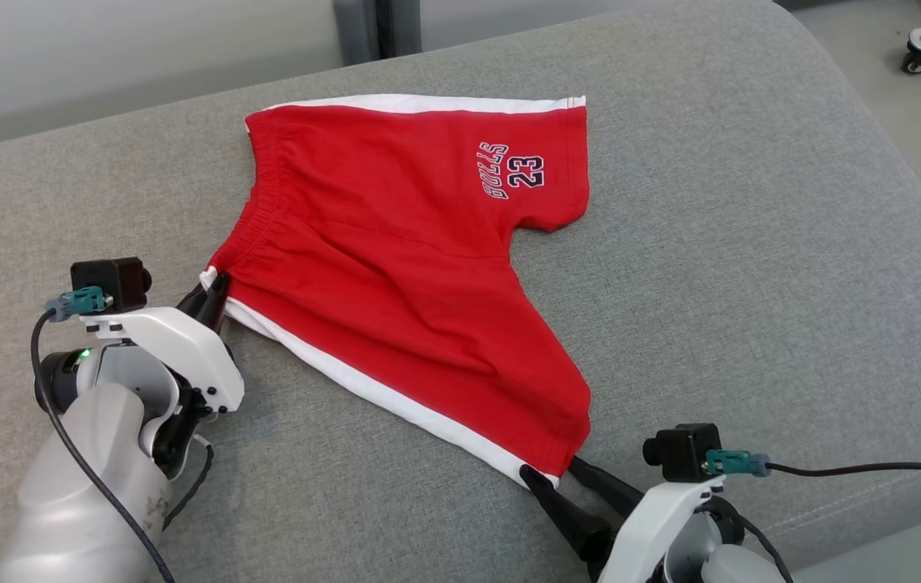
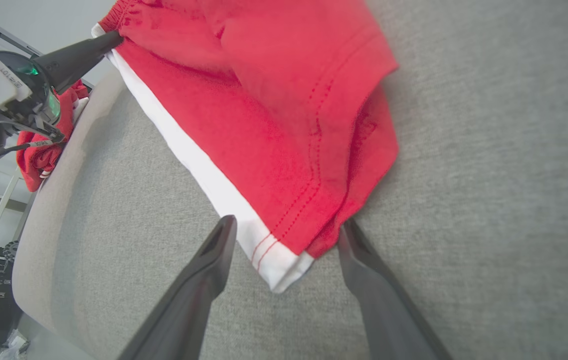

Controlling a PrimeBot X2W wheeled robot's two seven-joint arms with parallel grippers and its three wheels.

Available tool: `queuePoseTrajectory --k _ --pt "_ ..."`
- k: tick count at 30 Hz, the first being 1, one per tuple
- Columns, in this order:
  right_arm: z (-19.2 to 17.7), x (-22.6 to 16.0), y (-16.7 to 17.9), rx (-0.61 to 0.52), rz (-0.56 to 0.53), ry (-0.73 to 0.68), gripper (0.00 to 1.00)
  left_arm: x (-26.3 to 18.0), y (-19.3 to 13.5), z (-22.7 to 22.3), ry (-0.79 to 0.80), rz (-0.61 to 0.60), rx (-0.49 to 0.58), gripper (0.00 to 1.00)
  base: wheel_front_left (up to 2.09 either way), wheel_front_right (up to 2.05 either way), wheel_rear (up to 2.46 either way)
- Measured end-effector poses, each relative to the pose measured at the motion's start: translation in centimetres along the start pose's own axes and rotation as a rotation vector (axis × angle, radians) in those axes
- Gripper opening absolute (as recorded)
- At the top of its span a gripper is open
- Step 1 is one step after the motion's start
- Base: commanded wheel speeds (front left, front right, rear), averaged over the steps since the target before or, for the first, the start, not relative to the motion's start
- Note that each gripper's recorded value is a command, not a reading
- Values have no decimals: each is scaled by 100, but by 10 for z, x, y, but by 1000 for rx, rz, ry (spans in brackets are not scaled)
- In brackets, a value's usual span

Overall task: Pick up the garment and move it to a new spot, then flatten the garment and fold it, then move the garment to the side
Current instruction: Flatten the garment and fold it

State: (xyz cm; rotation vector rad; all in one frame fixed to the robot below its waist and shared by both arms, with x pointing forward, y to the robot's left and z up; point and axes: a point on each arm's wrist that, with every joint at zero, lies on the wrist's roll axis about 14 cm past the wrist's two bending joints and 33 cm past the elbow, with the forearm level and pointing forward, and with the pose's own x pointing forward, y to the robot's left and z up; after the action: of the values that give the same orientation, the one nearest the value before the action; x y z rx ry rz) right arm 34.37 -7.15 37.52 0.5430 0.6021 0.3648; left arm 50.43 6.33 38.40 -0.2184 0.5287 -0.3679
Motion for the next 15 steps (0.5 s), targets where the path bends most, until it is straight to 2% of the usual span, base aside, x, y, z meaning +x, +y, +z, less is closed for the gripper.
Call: queuePoseTrajectory --k 7,8,9,10,11,15 --pt "-5 8 1 -20 7 35 100 -2 7 4 -10 13 -15 0 0 0 0" --pt "-6 9 2 -17 9 40 93 -2 7 5 -13 13 -15 0 0 0 0" --pt "-7 10 2 -17 10 45 43 -2 8 6 -16 14 -15 0 0 0 0" --pt "-8 10 3 -20 12 51 26 -3 8 8 -19 16 -16 0 0 0 0" --pt "-8 11 3 -30 15 58 0 -3 9 8 -20 17 -16 0 0 0 0" --pt "-14 13 12 -35 39 73 0 -5 9 8 -21 21 -20 0 0 0 0"
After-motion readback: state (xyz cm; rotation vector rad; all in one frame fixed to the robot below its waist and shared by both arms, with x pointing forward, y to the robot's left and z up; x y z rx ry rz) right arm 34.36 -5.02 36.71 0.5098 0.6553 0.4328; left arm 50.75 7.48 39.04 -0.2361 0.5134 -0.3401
